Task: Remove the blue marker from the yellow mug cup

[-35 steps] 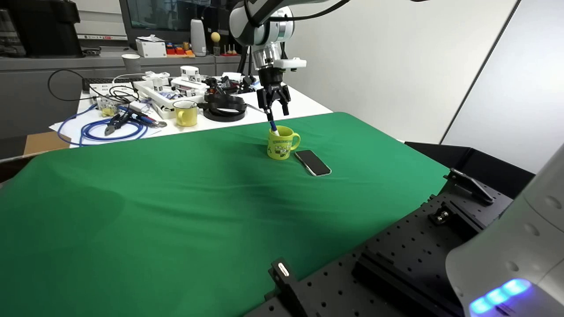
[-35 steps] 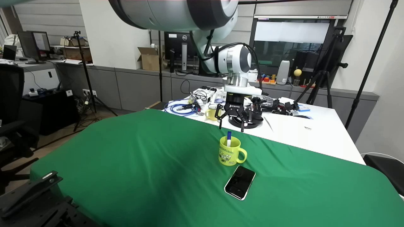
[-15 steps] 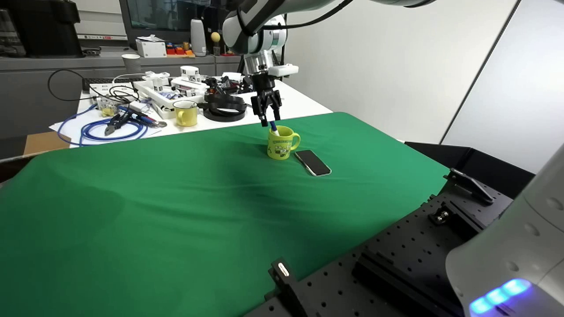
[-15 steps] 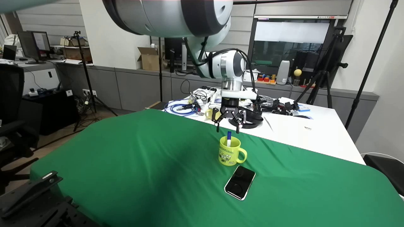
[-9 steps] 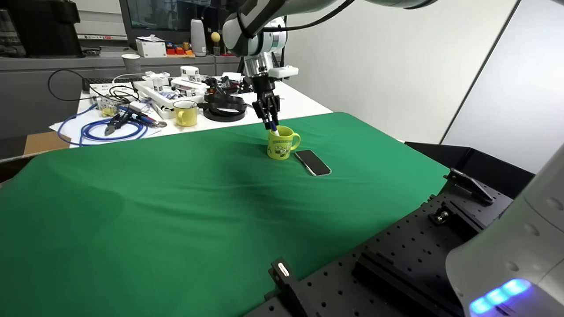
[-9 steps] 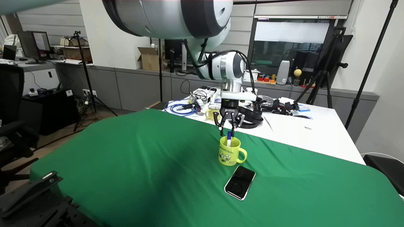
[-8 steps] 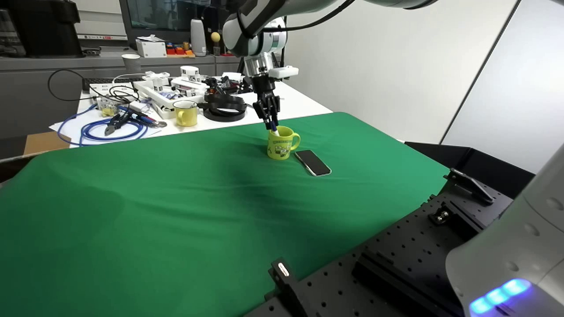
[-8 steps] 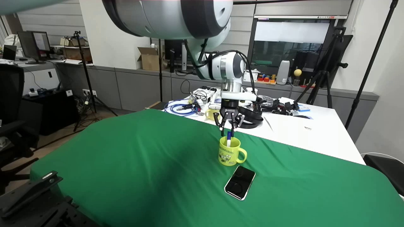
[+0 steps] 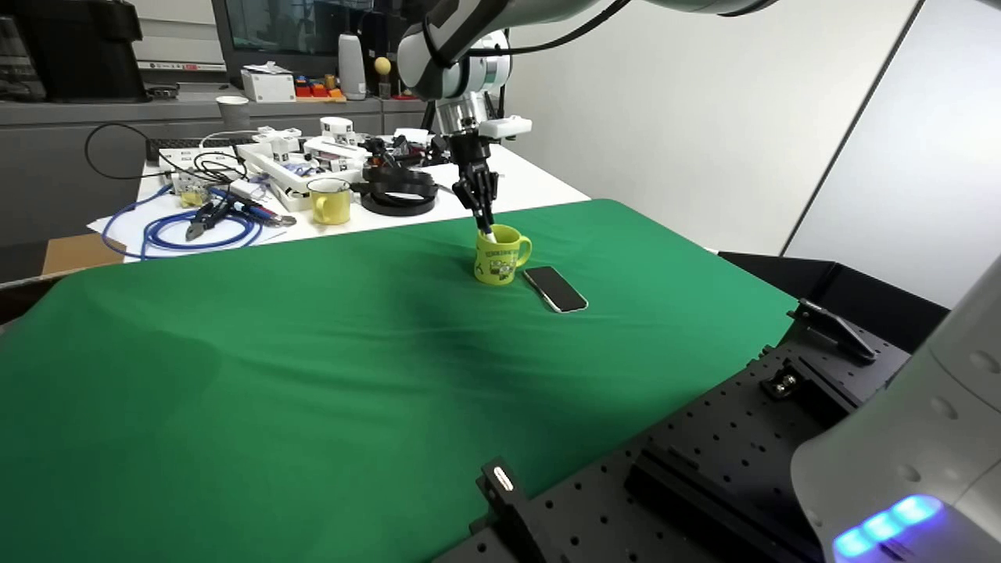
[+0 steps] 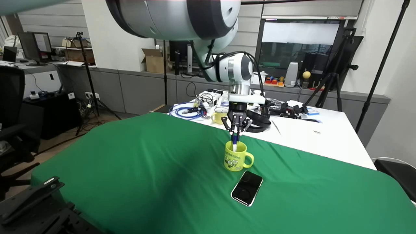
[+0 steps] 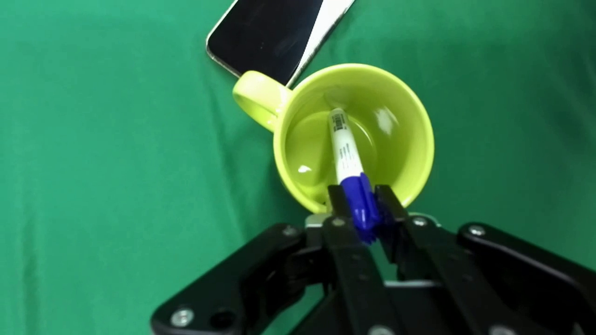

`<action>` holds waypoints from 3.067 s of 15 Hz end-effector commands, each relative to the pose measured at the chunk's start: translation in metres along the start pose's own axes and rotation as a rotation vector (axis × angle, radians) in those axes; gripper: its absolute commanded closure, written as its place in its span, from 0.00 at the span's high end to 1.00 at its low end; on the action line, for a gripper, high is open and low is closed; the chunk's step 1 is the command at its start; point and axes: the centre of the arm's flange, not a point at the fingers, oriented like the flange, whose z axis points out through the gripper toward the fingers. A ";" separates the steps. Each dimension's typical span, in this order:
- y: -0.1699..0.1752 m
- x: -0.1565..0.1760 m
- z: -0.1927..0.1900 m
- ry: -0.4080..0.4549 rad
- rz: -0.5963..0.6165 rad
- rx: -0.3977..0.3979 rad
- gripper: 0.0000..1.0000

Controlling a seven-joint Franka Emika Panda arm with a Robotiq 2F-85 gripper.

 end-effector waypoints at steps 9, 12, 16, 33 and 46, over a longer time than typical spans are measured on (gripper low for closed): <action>0.039 -0.034 -0.103 0.046 0.101 0.006 0.05; 0.052 -0.047 -0.115 -0.016 0.142 -0.011 0.05; 0.078 -0.073 -0.087 -0.202 0.193 0.007 0.05; 0.113 -0.114 0.118 -0.515 0.192 0.270 0.05; 0.125 -0.111 0.153 -0.502 0.184 0.299 0.05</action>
